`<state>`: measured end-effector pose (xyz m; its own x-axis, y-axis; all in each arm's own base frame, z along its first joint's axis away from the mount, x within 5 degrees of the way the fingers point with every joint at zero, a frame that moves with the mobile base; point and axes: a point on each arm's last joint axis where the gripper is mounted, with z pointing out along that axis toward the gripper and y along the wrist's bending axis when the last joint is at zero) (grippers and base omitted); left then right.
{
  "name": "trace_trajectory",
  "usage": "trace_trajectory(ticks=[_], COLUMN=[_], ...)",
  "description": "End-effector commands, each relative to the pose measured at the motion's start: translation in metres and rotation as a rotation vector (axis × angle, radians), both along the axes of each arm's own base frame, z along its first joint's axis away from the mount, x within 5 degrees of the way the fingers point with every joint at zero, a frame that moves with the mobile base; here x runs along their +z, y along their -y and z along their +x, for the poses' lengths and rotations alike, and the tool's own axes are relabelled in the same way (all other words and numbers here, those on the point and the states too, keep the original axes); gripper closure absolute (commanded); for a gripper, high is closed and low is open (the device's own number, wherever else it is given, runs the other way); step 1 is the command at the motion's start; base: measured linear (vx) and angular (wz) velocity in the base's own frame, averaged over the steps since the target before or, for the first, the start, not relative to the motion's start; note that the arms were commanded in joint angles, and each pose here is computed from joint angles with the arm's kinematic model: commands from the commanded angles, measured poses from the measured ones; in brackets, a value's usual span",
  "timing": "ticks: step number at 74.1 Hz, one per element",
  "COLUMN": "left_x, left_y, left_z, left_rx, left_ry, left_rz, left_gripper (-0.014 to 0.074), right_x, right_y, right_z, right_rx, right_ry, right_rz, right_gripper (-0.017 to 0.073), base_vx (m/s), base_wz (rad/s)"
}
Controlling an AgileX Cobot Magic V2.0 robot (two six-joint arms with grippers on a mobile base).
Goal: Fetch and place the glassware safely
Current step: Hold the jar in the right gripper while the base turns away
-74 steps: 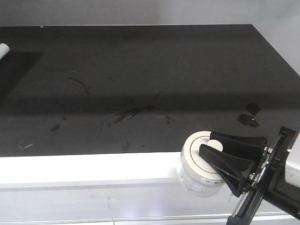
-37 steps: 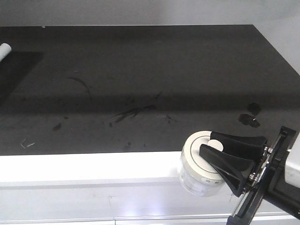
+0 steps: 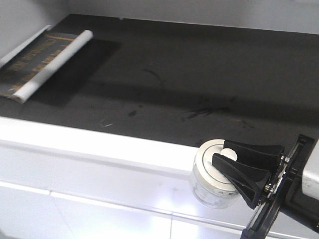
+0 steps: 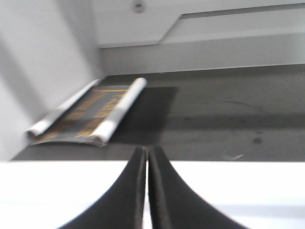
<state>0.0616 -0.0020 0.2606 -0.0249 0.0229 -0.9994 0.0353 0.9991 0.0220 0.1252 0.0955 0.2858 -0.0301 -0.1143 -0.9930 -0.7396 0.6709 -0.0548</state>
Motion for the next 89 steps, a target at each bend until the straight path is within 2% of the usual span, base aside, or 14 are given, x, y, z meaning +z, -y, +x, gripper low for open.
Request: trace_trajectory(ticks=[1, 35, 89], left_x=[0.0153, 0.0153, 0.0153], left_y=[0.0006, 0.0006, 0.0006], left_z=[-0.0002, -0.0002, -0.0002], left_rx=[-0.009, -0.009, -0.009], left_ry=[0.092, 0.092, 0.092], left_rz=[-0.012, -0.012, -0.012], left_gripper=[0.0601, 0.0601, 0.0601], right_x=[0.0146, 0.0146, 0.0146], right_y=[-0.0021, -0.0021, -0.0021], right_z=[-0.0017, -0.0017, -0.0017], right_rx=[0.03, 0.03, 0.03], right_ry=[0.041, 0.041, 0.041], right_rz=[0.058, 0.058, 0.058], right_gripper=[0.056, 0.056, 0.056], base_vx=[-0.12, -0.11, -0.02], base_wz=[0.48, 0.52, 0.73])
